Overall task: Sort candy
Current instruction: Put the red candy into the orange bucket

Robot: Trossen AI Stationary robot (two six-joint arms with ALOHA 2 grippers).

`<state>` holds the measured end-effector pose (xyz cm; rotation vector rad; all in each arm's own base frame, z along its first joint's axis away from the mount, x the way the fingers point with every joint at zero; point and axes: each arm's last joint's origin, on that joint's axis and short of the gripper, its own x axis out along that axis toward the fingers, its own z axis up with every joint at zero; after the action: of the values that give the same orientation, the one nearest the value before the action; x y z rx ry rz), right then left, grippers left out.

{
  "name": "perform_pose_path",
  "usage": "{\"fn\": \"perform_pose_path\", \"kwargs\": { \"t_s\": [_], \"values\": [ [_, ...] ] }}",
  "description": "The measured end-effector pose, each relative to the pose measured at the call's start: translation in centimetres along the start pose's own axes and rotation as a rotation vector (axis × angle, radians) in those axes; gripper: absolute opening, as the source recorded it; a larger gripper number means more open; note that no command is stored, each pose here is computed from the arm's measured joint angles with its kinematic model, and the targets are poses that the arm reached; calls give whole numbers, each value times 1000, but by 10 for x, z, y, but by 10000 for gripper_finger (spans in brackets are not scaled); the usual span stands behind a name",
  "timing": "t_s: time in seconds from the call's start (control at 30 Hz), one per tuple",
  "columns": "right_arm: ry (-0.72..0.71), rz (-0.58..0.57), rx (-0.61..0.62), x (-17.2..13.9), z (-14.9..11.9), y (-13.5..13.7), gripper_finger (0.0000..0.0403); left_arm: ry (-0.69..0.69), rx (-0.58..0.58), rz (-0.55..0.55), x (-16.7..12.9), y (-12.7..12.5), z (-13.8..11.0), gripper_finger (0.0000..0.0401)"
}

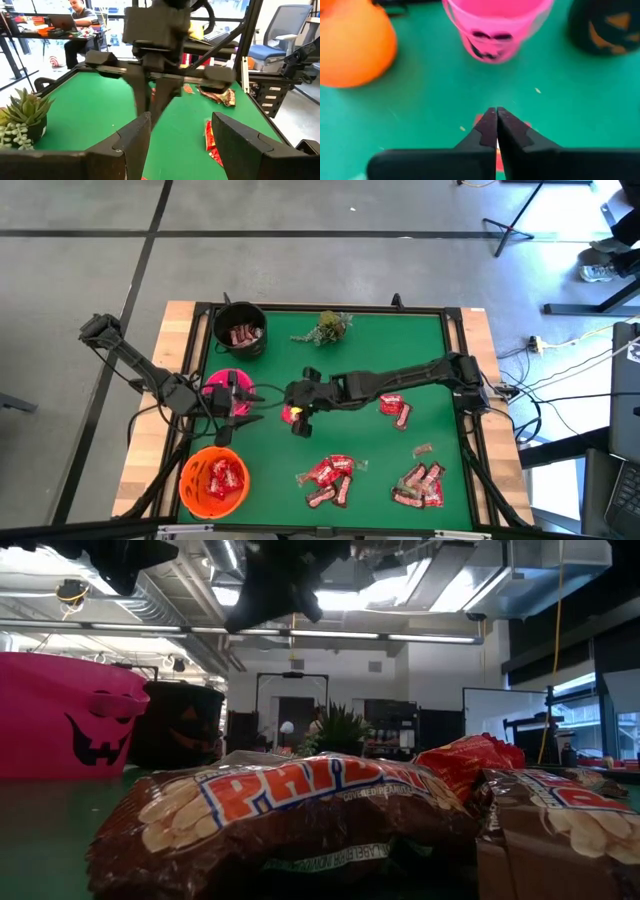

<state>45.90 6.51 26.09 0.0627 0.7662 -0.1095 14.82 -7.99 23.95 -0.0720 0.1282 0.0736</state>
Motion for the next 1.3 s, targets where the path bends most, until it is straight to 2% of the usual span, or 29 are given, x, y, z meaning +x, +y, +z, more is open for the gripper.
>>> {"fn": "perform_pose_path", "kwargs": {
  "t_s": [0.17,0.5,0.67,0.8,1.03,1.17,1.3],
  "values": [
    [84,-30,17,16,-22,-7,71,1,-2,-1,0,0,0,199],
    [12,-28,85,49,-59,-14,279,1,-3,-2,0,0,0,199],
    [46,-50,62,68,-73,-15,335,-2,-6,-2,0,0,0,199],
    [65,-64,38,85,-84,-13,342,-4,-9,-1,0,0,0,199],
    [121,-108,41,99,-97,-21,312,-1,-9,1,0,0,0,199],
    [150,-137,51,99,-99,-25,268,-1,-12,1,0,0,0,199],
    [157,-137,54,99,-99,-29,196,-1,-12,1,0,0,0,199]
  ]
}}
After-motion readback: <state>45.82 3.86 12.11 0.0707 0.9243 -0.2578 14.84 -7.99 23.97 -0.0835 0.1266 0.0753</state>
